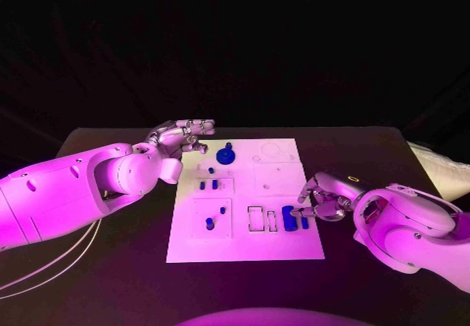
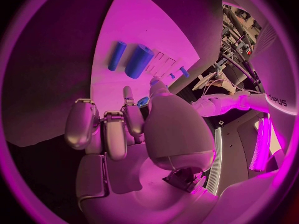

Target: Assemble the parts on the task board

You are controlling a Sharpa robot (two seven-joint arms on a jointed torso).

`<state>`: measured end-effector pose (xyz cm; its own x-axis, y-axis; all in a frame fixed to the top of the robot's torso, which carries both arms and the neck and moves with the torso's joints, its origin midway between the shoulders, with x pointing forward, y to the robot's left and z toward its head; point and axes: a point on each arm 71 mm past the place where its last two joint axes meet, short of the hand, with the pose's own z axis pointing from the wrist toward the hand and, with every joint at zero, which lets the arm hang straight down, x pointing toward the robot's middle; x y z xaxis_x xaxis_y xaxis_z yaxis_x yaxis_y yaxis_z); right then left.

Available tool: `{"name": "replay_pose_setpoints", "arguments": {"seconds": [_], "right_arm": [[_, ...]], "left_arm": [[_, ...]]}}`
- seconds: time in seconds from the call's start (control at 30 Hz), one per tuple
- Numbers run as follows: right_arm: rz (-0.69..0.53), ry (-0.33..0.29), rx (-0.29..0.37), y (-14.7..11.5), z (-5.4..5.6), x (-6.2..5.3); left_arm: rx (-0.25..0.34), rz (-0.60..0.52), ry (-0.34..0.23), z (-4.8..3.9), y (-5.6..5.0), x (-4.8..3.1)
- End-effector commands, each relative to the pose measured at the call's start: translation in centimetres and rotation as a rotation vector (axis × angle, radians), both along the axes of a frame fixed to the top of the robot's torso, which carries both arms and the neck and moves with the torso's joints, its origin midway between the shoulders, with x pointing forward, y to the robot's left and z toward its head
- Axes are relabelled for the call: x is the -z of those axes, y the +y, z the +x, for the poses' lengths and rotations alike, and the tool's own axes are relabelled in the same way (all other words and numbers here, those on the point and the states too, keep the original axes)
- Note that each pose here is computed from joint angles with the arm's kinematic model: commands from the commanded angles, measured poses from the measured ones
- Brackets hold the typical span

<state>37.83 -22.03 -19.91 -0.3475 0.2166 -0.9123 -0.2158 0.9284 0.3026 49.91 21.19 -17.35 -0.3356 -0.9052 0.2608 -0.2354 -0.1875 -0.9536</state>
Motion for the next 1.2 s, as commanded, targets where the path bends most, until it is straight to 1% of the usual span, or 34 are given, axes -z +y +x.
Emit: {"name": "replay_pose_setpoints", "arguments": {"seconds": [0.03,0.2,0.57,0.73,1.03,1.2], "right_arm": [[-0.058,0.032,0.022,-0.1,0.0,0.5],[-0.086,0.038,0.014,0.1,0.1,1.0],[-0.101,0.050,-0.016,1.4,0.1,2.1],[-0.114,0.055,-0.021,1.6,0.3,2.6],[-0.126,0.079,-0.032,2.2,0.3,3.6],[-0.120,0.083,-0.026,2.2,0.4,3.9]], "left_arm": [[0.021,-0.009,-0.006,-0.06,-0.2,-0.05],[0.019,-0.008,-0.005,-0.08,-0.1,-0.03],[0.020,-0.007,-0.003,-0.13,0.0,-0.02],[0.020,-0.006,-0.002,-0.13,0.0,-0.02],[0.021,-0.006,-0.001,-0.15,0.0,-0.01],[0.021,-0.006,0.000,-0.15,0.0,-0.01]]}}
